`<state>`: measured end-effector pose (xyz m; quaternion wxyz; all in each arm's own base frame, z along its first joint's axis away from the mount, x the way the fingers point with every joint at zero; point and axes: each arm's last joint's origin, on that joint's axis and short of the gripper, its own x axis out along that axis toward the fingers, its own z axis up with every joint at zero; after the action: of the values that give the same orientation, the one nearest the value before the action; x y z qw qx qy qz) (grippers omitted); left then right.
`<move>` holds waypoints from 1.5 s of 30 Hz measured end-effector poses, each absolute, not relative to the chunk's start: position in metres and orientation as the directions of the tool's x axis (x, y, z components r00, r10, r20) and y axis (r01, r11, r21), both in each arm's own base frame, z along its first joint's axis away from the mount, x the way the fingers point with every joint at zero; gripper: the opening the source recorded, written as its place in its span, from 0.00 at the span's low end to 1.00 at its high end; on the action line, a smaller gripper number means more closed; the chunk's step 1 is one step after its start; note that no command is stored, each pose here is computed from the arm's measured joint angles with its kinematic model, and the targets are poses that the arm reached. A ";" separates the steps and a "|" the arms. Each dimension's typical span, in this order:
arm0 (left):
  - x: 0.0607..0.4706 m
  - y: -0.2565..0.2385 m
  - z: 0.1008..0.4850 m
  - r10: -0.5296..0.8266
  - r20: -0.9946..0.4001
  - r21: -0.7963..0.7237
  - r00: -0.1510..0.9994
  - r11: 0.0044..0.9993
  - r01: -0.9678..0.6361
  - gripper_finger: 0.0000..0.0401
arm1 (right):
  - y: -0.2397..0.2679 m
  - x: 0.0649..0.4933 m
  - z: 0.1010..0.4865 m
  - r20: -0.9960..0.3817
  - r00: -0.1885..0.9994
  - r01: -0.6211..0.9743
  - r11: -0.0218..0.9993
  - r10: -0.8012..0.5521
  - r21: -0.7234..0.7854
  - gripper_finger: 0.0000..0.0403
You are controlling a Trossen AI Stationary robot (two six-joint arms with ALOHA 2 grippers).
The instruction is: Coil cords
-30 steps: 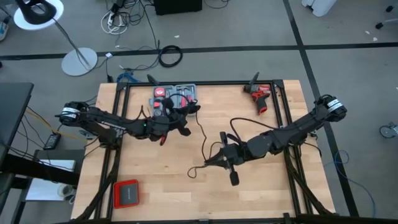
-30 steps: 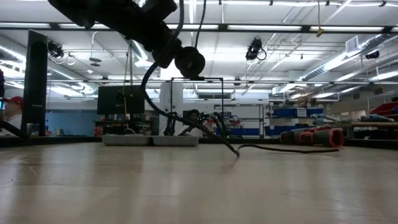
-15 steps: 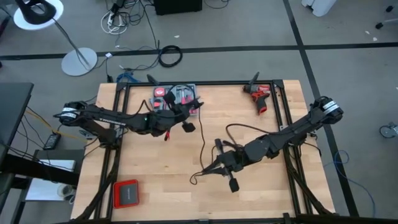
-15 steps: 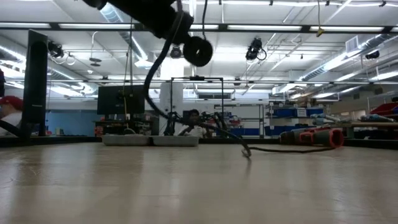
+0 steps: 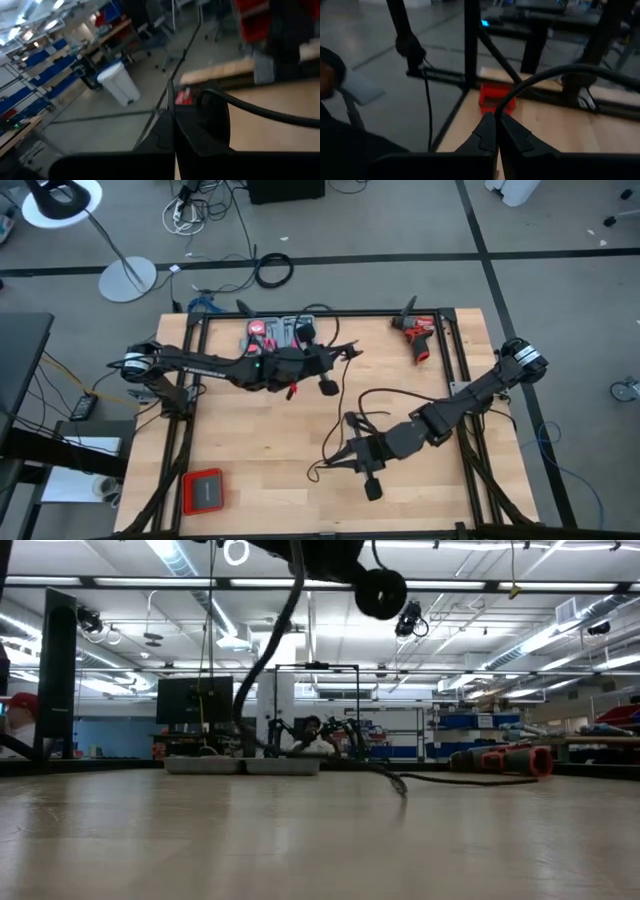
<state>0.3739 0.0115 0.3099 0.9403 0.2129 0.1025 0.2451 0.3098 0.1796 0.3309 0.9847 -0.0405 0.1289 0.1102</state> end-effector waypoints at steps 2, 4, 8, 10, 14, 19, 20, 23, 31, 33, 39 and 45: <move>0.375 0.012 0.314 0.475 -0.045 0.425 0.879 0.805 -0.413 0.00 | 0.181 0.307 0.326 -0.303 0.943 -0.172 0.981 0.139 -0.085 0.00; 0.375 0.011 0.318 0.445 -0.008 0.406 0.895 0.820 -0.404 0.00 | 0.183 0.303 0.323 -0.322 0.941 -0.142 0.984 0.100 -0.109 0.00; 0.376 0.009 0.324 0.375 0.049 0.335 0.926 0.867 -0.369 0.00 | 0.185 0.301 0.321 -0.338 0.938 -0.132 0.983 0.082 -0.127 0.00; 0.376 0.008 0.327 0.343 0.078 0.295 0.936 0.889 -0.350 0.00 | 0.184 0.301 0.319 -0.356 0.932 -0.123 0.982 0.066 -0.140 0.00; 0.376 0.007 0.329 0.309 0.105 0.256 0.945 0.910 -0.326 0.00 | 0.182 0.301 0.318 -0.363 0.931 -0.094 0.983 0.031 -0.157 0.00; 0.374 0.006 0.336 0.284 0.155 0.228 0.946 0.922 -0.314 0.00 | 0.182 0.298 0.314 -0.400 0.916 -0.082 0.985 0.015 -0.150 0.01; 0.372 0.006 0.339 0.282 0.161 0.227 0.946 0.922 -0.314 0.00 | 0.183 0.297 0.312 -0.413 0.911 -0.074 0.986 0.004 -0.152 0.01; 0.366 0.006 0.347 0.282 0.179 0.223 0.943 0.922 -0.318 0.00 | 0.184 0.292 0.308 -0.441 0.897 -0.042 0.984 -0.038 -0.172 0.01; 0.360 0.001 0.359 0.173 0.239 0.162 0.956 0.963 -0.215 0.00 | 0.180 0.292 0.306 -0.455 0.886 -0.011 0.979 -0.085 -0.204 0.01; 0.360 -0.001 0.360 0.143 0.252 0.144 0.957 0.972 -0.183 0.00 | 0.176 0.294 0.305 -0.467 0.879 -0.004 0.977 -0.099 -0.214 0.01; 0.359 -0.010 0.364 0.076 0.286 0.105 0.955 0.988 -0.110 0.00 | 0.160 0.295 0.295 -0.551 0.818 0.032 0.969 -0.166 -0.245 0.01; 0.356 -0.014 0.368 0.015 0.301 0.067 0.954 0.997 -0.036 0.00 | 0.140 0.295 0.274 -0.608 0.753 0.097 0.956 -0.253 -0.278 0.01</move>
<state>0.3556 -0.0135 0.3679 0.9877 0.0357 -0.1519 0.0129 0.2953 0.1404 0.2741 0.9290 -0.1153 0.3388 -0.0941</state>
